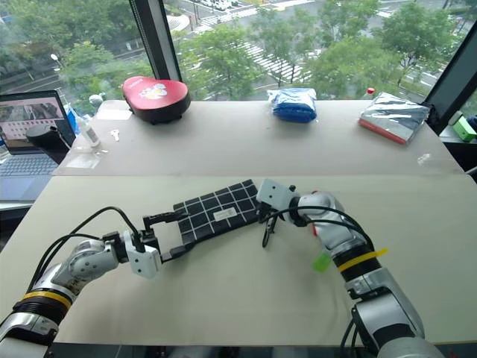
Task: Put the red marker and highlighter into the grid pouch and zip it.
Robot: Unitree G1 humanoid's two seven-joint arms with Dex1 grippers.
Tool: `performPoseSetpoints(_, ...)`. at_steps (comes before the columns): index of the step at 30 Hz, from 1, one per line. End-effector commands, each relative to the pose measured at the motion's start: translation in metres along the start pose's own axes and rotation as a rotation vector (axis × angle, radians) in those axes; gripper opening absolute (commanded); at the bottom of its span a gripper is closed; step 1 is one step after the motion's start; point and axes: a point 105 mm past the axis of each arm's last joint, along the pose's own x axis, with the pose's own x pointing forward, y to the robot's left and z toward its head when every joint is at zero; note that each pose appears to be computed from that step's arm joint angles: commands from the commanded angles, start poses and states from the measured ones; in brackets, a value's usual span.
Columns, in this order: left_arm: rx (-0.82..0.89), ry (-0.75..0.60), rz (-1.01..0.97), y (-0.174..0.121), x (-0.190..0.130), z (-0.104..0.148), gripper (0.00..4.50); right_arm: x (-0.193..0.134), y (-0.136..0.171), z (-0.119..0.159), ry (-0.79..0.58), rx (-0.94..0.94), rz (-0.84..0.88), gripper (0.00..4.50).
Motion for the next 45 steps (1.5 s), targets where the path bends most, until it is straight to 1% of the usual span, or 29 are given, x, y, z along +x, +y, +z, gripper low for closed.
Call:
performPoseSetpoints(1, -0.032, -0.001, -0.099, -0.023, 0.005, -0.001, 2.65, 0.002, 0.012, -0.023, 0.084, 0.033, 0.045, 0.0)
performPoseSetpoints(2, -0.036, -0.01, -0.101, -0.024, 0.006, 0.001, 2.35, 0.002, 0.012, -0.023, 0.084, 0.034, 0.045, 0.0)
performPoseSetpoints(4, -0.041, -0.022, -0.101, -0.024, 0.008, 0.004, 1.55, 0.002, 0.012, -0.023, 0.084, 0.034, 0.045, 0.0)
performPoseSetpoints(6, -0.046, -0.032, -0.103, -0.024, 0.009, 0.006, 0.91, 0.002, 0.012, -0.023, 0.084, 0.033, 0.045, 0.0)
performPoseSetpoints(7, -0.046, -0.037, -0.105, -0.024, 0.01, 0.007, 0.44, 0.002, 0.012, -0.023, 0.084, 0.033, 0.045, 0.0)
performPoseSetpoints(8, -0.05, -0.043, -0.106, -0.024, 0.011, 0.008, 0.13, 0.002, 0.012, -0.023, 0.084, 0.033, 0.045, 0.0)
performPoseSetpoints(9, -0.053, -0.048, -0.106, -0.023, 0.011, 0.01, 0.02, 0.002, 0.011, -0.023, 0.084, 0.033, 0.045, 0.0)
performPoseSetpoints(16, -0.107, -0.066, -0.109, -0.021, 0.012, 0.015, 0.02, 0.004, 0.011, -0.022, 0.079, 0.041, 0.048, 0.0)
performPoseSetpoints(20, -0.194, -0.048, -0.111, -0.02, 0.009, 0.014, 0.02, 0.005, 0.006, -0.017, 0.044, 0.096, 0.031, 0.0)
performPoseSetpoints(21, -0.217, -0.047, -0.109, -0.018, 0.009, 0.014, 0.0, 0.005, 0.004, -0.015, 0.024, 0.123, 0.025, 0.6)
performPoseSetpoints(22, -0.238, -0.048, -0.109, -0.016, 0.008, 0.014, 0.0, 0.004, 0.001, -0.011, -0.003, 0.154, 0.024, 0.78)
performPoseSetpoints(24, -0.272, -0.053, -0.1, -0.011, 0.006, 0.015, 0.0, -0.002, -0.005, 0.006, -0.106, 0.25, 0.031, 1.53)
performPoseSetpoints(27, -0.304, -0.051, -0.079, -0.004, 0.004, 0.013, 0.0, -0.011, -0.014, 0.019, -0.205, 0.376, 0.042, 2.57)
performPoseSetpoints(29, -0.335, -0.045, -0.053, 0.003, 0.003, 0.011, 0.0, -0.027, -0.027, 0.034, -0.323, 0.535, 0.043, 3.18)
performPoseSetpoints(30, -0.359, -0.047, -0.027, 0.012, 0.004, 0.012, 0.0, -0.038, -0.031, 0.041, -0.383, 0.578, 0.062, 3.18)
performPoseSetpoints(32, -0.406, -0.045, 0.012, 0.024, 0.006, 0.013, 0.0, -0.055, -0.037, 0.048, -0.445, 0.62, 0.067, 3.18)
performPoseSetpoints(35, -0.501, -0.035, 0.087, 0.038, 0.009, 0.012, 0.0, -0.077, -0.045, 0.05, -0.483, 0.618, 0.026, 3.18)
performPoseSetpoints(37, -0.583, -0.014, 0.128, 0.044, 0.011, 0.01, 0.0, -0.094, -0.045, 0.048, -0.488, 0.593, -0.004, 3.18)
performPoseSetpoints(39, -0.664, -0.006, 0.165, 0.05, 0.013, 0.01, 0.0, -0.1, -0.036, 0.039, -0.425, 0.551, -0.024, 3.18)
performPoseSetpoints(42, -0.725, -0.011, 0.213, 0.061, 0.016, 0.013, 0.0, -0.089, -0.028, 0.012, -0.265, 0.494, -0.112, 3.18)
performPoseSetpoints(45, -0.746, -0.011, 0.23, 0.069, 0.019, 0.017, 0.0, -0.079, -0.029, 0.002, -0.207, 0.479, -0.176, 3.18)
